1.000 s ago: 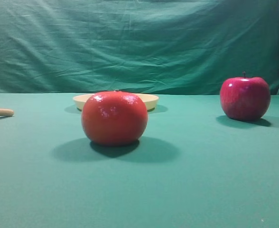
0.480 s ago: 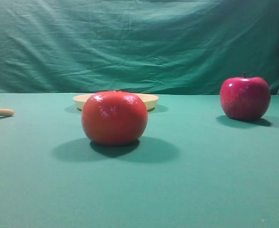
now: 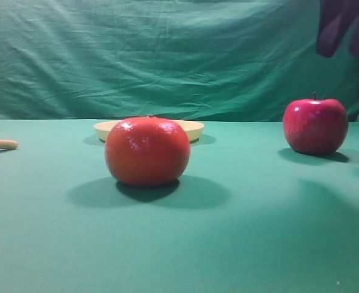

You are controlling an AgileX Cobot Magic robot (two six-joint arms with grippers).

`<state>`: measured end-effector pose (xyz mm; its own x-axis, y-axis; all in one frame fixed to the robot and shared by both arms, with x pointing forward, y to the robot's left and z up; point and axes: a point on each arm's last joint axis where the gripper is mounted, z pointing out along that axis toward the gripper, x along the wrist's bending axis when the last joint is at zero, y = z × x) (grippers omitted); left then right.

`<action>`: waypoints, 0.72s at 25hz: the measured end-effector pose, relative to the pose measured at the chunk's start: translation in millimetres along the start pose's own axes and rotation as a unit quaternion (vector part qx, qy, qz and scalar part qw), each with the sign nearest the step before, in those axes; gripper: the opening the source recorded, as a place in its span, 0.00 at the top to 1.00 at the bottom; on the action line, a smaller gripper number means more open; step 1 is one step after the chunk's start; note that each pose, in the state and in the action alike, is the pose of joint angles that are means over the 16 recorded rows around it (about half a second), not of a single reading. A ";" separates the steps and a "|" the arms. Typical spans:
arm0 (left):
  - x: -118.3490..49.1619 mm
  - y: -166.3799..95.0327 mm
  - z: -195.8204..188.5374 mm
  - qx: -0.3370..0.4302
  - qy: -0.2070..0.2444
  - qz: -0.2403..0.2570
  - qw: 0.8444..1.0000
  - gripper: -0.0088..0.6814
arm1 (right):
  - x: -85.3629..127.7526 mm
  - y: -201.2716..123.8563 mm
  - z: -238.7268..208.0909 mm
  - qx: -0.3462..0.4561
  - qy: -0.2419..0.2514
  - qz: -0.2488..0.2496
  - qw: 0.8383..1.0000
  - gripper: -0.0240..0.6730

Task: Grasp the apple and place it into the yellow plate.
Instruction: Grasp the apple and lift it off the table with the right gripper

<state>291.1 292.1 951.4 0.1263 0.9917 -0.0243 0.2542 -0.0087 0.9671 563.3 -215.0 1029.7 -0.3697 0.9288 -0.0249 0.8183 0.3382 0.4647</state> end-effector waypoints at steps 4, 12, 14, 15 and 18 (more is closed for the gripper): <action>0.0 0.0 0.0 0.000 0.000 0.000 1.000 0.76 | 3.4 2.1 12.6 0.004 0.003 -0.005 1.000 0.01; 0.0 0.0 0.0 0.000 0.000 0.000 1.000 0.76 | 10.1 7.1 45.4 0.020 0.007 -0.018 1.000 0.00; 0.0 0.0 0.0 0.000 0.000 0.000 1.000 0.76 | 11.2 8.3 53.1 0.022 0.007 -0.021 1.000 0.00; 0.0 0.0 0.0 0.000 0.000 0.000 1.000 0.76 | 11.4 8.9 56.7 0.024 0.007 -0.022 0.999 0.01; 0.0 0.0 0.0 0.000 0.000 0.000 1.000 0.76 | 11.4 10.5 66.2 0.027 0.007 -0.024 0.999 0.04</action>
<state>291.1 292.1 951.4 0.1263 0.9917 -0.0243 0.2542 -0.0087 0.9671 596.8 -190.9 975.7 -0.4140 0.9097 -0.0340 0.8220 0.3896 0.4154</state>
